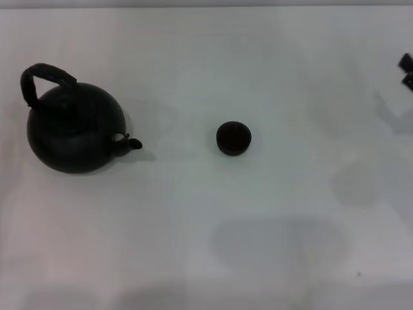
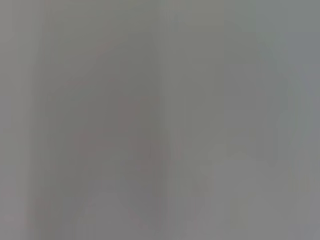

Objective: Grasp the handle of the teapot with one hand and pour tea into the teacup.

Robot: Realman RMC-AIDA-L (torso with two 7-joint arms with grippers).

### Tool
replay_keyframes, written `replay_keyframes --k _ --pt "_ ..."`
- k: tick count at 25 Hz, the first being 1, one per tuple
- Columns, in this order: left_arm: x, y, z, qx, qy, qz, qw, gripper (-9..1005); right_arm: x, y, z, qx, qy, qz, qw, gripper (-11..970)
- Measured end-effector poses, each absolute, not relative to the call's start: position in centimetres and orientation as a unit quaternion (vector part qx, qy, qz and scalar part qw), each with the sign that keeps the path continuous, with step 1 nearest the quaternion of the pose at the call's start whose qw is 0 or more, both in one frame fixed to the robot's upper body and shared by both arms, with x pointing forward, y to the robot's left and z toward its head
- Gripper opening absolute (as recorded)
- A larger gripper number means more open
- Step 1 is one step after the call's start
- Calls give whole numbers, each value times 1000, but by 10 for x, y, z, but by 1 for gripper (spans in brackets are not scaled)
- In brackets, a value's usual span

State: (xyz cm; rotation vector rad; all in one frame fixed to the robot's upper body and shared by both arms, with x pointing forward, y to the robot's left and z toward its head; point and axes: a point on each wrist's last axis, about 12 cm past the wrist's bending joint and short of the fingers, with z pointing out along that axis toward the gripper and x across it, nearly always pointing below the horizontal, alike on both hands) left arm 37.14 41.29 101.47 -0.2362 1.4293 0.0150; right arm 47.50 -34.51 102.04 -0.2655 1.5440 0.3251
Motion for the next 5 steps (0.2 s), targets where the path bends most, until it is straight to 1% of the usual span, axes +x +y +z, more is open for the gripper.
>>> replay_keyframes --k 5 --pt "375 406 1011 -133 648 -1 750 570 477 -359 1022 -79 693 106 709 844"
